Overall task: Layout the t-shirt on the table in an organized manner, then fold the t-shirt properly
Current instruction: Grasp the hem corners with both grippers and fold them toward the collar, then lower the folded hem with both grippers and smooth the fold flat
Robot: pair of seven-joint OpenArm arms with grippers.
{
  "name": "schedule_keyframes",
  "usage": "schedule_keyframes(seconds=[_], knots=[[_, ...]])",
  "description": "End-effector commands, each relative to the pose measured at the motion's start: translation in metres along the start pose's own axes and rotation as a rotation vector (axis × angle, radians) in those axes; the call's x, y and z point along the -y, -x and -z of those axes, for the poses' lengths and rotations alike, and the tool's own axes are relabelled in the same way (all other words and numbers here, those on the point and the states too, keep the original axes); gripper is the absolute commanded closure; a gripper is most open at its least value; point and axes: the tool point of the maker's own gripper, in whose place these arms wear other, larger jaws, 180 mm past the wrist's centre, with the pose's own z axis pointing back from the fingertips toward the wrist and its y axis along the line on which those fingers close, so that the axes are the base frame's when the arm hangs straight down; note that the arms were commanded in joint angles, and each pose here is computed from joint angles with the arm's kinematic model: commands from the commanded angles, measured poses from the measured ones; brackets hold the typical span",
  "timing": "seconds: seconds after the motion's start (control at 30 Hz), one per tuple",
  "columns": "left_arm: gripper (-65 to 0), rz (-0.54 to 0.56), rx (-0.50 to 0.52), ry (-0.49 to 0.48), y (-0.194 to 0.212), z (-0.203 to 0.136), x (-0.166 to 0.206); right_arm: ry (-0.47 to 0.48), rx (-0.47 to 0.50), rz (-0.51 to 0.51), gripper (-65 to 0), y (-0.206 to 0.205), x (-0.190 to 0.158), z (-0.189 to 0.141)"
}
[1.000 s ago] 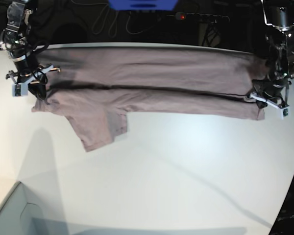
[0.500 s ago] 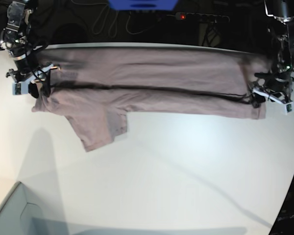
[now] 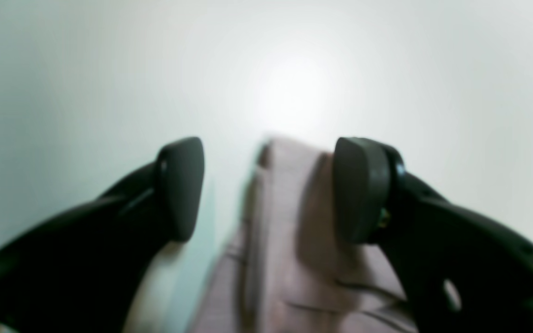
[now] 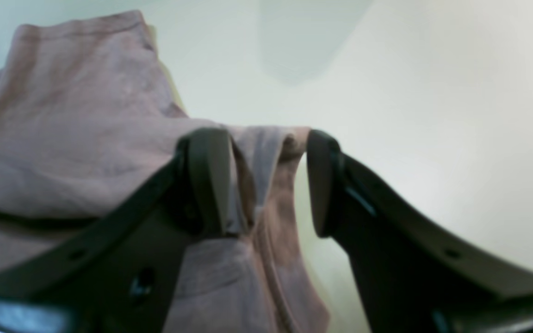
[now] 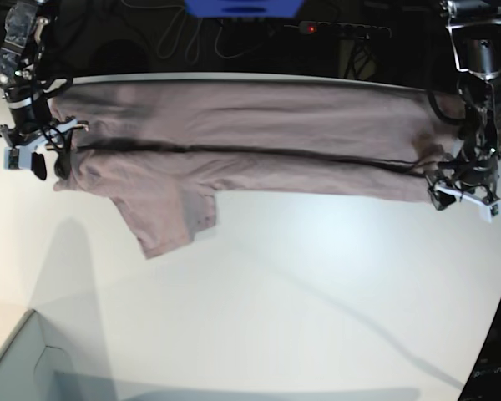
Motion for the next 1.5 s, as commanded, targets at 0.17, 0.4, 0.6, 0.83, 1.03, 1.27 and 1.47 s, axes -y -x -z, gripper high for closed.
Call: schedule_keyframes(seconds=[0.17, 0.4, 0.6, 0.83, 1.03, 1.27, 1.47], knots=[[-42.2, -0.01, 0.035, -0.003, -0.018, 0.006, -0.003, -0.012, 0.11, -0.047, -27.6, -0.041, 0.002, -0.002], [-42.1, -0.021, 0.025, -0.007, -0.017, 0.01, -0.004, -0.017, 0.201, -0.087, -27.7, -0.08, -0.003, 0.003], [-41.2, -0.002, 0.015, 0.024, -0.013, 0.014, 0.013, -0.011, 0.187, -0.09, -27.7, -0.088, -0.001, 0.013], [-20.9, 0.0, 0.021, 0.041, -0.017, 0.017, 0.022, 0.031, 0.071, -0.198, -27.7, -0.086, 0.005, 0.033], [-13.3, -0.003, 0.035, 0.046, -0.025, 0.017, 0.025, -0.023, 0.061, -0.239, -27.7, -0.088, -0.016, 0.044], [0.0, 0.003, 0.037, 0.044, -0.028, 0.017, 0.024, -0.051, -0.106, -0.23, -27.8, -0.054, -0.017, 0.082], [-0.8, 0.003, 0.041, 0.042, -0.029, 0.016, 0.023, -0.093, -0.173, -0.239, -27.9, -0.04, -0.031, 0.103]])
